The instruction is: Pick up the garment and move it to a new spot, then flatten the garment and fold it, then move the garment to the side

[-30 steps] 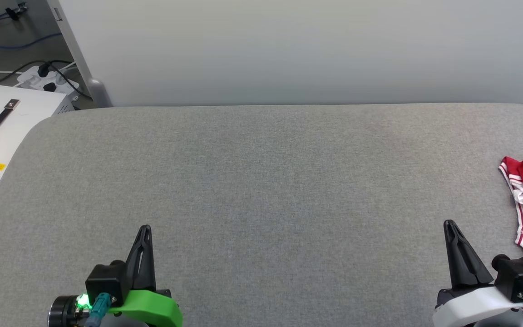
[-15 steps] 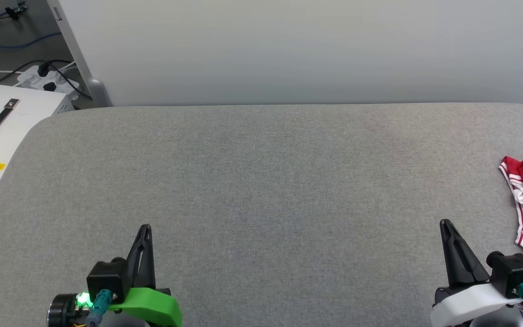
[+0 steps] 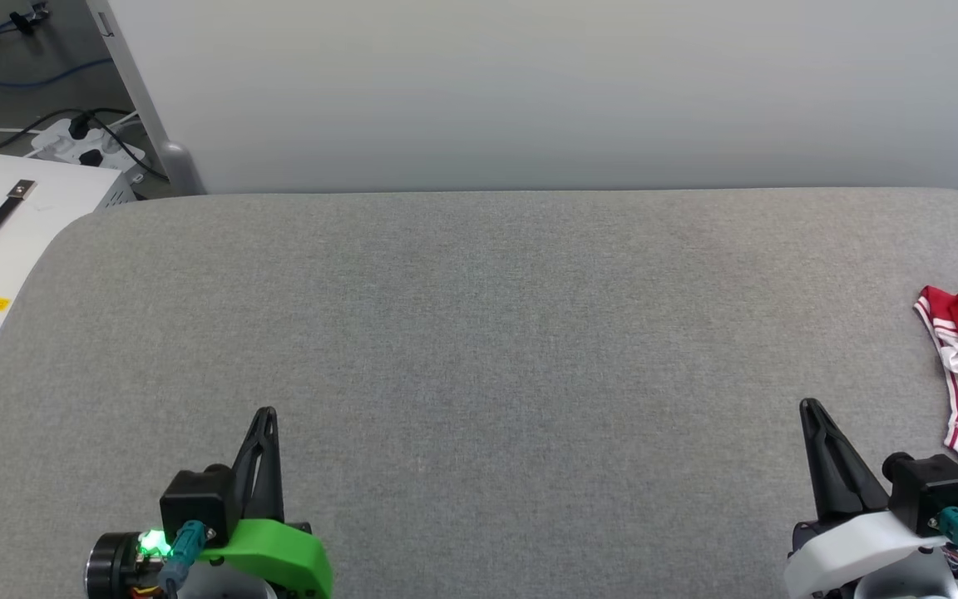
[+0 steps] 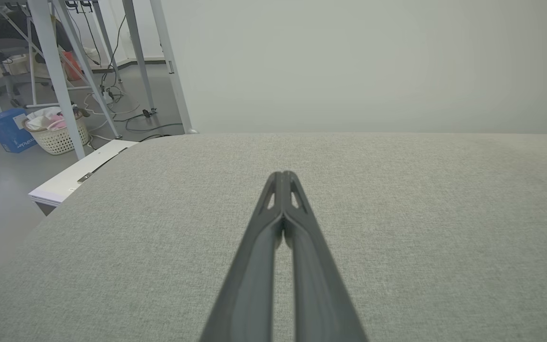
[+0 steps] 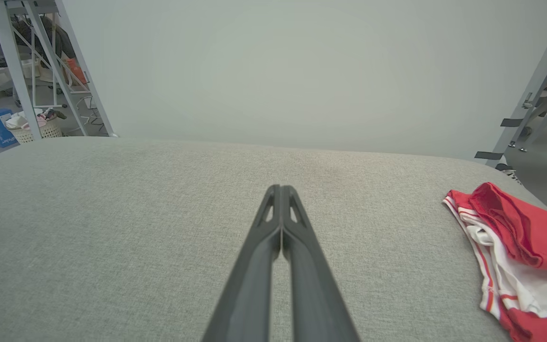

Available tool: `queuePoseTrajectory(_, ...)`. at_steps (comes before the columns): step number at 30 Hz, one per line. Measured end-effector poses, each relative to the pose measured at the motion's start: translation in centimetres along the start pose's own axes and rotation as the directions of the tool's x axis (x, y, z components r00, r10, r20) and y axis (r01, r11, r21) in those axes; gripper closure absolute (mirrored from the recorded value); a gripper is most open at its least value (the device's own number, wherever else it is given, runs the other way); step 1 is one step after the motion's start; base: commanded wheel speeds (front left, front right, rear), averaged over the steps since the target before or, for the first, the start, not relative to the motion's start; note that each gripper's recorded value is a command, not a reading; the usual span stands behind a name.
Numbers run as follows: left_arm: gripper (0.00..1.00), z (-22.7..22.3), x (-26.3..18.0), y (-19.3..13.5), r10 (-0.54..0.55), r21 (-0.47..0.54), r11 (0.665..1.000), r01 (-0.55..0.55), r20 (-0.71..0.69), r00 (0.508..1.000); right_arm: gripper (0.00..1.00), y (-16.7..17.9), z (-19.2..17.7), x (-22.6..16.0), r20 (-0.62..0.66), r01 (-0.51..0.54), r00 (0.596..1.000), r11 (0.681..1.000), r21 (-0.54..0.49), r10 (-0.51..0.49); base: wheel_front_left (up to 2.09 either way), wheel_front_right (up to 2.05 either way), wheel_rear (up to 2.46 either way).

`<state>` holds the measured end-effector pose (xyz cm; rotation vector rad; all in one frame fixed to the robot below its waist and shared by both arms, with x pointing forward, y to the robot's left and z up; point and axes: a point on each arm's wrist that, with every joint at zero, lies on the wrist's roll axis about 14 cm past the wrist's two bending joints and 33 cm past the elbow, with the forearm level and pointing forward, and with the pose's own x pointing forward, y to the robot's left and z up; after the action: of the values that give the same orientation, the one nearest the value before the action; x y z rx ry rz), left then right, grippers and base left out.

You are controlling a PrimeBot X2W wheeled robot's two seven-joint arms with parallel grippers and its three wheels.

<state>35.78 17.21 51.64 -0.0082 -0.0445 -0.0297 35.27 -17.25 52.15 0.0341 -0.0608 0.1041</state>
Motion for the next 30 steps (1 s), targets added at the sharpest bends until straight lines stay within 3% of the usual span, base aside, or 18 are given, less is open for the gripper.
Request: queuePoseTrajectory(30,1.00,0.18,0.53,0.25,0.009,0.028,1.000,-0.008,-0.032,0.999,1.00,0.49,-0.20,0.73,-0.044,-0.014,0.999,0.999,-0.031,0.013,0.00,0.00,0.00)
